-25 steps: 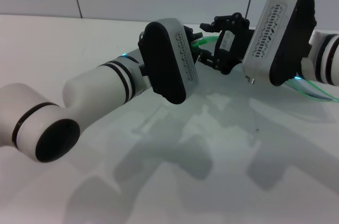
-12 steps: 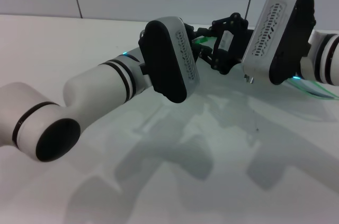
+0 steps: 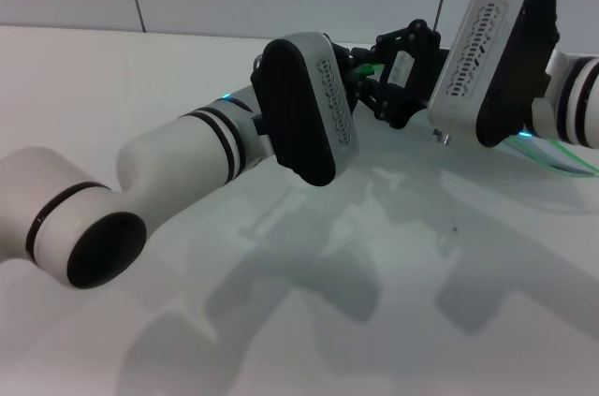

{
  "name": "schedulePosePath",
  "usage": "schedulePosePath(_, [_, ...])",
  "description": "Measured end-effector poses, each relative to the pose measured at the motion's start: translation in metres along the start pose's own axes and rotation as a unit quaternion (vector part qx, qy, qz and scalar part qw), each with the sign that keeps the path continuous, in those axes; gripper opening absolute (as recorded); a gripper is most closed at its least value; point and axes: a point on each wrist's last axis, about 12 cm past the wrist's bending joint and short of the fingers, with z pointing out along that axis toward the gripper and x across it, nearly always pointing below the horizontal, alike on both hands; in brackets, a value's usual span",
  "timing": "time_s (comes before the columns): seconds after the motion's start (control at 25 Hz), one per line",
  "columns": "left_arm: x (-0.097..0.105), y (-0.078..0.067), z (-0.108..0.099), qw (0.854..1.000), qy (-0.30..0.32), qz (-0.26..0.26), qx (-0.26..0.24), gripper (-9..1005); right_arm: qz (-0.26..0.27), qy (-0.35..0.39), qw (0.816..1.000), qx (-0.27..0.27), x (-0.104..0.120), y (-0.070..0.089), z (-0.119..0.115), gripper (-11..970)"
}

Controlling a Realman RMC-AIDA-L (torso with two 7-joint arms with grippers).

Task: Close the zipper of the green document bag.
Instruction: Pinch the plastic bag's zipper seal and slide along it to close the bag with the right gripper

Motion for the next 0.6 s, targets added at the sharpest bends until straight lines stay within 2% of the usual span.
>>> schedulePosePath(0.6, [0.0022, -0.0022, -0.0001, 1.0, 0.004, 0.001, 0.004, 55, -0.004, 0.014, 1.0, -0.002, 0.0061, -0.0018, 0.0018, 258])
